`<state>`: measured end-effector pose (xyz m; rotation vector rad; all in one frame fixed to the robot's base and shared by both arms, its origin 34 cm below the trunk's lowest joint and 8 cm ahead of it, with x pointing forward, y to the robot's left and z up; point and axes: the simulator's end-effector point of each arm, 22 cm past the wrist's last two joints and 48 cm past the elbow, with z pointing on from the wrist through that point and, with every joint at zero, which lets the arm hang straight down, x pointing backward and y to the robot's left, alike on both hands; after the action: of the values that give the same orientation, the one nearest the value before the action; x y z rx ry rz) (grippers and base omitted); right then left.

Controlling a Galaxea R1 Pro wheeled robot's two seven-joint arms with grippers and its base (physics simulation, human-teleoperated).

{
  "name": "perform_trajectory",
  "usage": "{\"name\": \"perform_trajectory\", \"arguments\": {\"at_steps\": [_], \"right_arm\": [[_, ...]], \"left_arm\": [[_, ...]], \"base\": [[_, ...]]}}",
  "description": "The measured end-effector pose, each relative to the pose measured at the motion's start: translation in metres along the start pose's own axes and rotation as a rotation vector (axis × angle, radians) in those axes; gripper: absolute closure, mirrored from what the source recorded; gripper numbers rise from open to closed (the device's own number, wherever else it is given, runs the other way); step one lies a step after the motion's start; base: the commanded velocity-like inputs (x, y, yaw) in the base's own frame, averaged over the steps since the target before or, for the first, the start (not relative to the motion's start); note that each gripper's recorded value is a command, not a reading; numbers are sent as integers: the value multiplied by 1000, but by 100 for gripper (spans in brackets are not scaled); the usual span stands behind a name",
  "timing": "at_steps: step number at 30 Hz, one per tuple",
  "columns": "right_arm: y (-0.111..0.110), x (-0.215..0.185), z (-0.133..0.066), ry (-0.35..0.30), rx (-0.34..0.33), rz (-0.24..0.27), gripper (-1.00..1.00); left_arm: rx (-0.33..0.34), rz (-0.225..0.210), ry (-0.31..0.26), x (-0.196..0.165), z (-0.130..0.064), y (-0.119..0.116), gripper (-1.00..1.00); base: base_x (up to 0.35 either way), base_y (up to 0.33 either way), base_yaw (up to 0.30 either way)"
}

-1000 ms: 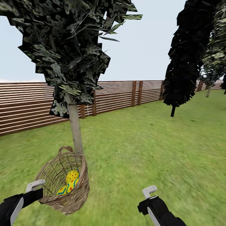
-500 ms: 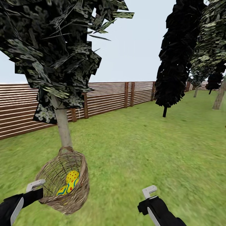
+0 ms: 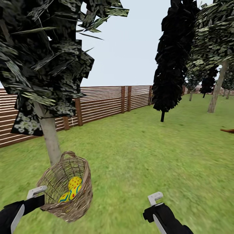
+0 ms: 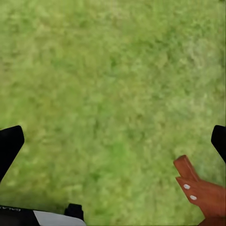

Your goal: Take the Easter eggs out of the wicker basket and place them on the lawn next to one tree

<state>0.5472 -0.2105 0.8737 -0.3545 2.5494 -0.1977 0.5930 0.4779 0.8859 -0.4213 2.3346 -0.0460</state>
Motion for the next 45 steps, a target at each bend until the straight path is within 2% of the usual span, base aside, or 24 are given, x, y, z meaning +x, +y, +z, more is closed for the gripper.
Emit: {"name": "perform_trajectory", "arguments": {"at_steps": [4, 16, 24, 33, 35, 39, 45], "right_arm": [[1, 0, 0, 0, -2, 0, -100], [2, 0, 0, 0, -3, 1, -100], [2, -1, 0, -2, -4, 1, -100], [-4, 0, 0, -2, 3, 2, -100], [-18, -1, 0, 3, 14, 66, -100], [-33, 0, 1, 5, 28, 107, -100], [-33, -1, 0, 3, 26, 117, -100]], "left_arm": [[-3, 4, 1, 0, 0, 1, 100], [6, 0, 3, 2, 1, -5, 100], [7, 0, 3, 3, 1, -6, 100], [10, 0, 4, 2, 1, -7, 100], [15, -2, 4, 3, 1, -10, 100], [16, -1, 7, 4, 1, -11, 100], [19, -3, 7, 4, 1, -13, 100]], "base": [[334, 0, -110], [334, 0, -297], [334, 0, -55], [334, 0, -293], [334, 0, -298], [335, 0, -298], [335, 0, -293]]}}
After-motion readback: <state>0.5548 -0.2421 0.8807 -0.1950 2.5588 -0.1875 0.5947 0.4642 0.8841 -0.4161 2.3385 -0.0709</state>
